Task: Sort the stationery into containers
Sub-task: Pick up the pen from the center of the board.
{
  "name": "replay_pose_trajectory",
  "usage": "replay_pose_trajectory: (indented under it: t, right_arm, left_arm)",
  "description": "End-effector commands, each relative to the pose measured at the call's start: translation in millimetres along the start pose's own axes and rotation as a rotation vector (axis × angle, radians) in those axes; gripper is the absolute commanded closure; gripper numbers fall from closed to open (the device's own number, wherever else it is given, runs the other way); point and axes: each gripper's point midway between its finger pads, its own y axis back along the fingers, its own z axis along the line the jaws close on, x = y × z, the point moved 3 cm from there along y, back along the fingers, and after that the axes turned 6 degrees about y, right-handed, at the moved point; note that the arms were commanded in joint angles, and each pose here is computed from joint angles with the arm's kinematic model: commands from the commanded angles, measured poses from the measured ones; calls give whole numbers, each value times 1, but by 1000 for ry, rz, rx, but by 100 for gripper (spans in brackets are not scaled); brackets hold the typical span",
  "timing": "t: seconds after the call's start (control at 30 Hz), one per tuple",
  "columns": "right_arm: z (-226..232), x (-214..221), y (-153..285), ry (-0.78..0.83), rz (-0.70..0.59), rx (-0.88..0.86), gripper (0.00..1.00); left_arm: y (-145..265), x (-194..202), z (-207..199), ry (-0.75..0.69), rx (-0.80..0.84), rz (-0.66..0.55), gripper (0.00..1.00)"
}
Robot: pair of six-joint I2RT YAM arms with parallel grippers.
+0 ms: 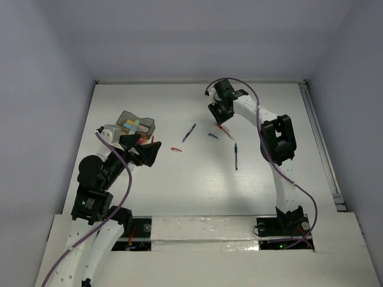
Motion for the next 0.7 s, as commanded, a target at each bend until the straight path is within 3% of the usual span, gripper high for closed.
replay_pose_trajectory:
  t: [0.0, 0.67]
  right_arm:
    - [-1, -13, 9, 30, -20, -31, 63]
    - [7, -5, -21, -4, 20, -79, 73]
  left_arm:
    - [-2, -6, -1, -9, 16, -31, 1]
    - [-2, -7, -1, -11, 18, -34, 1]
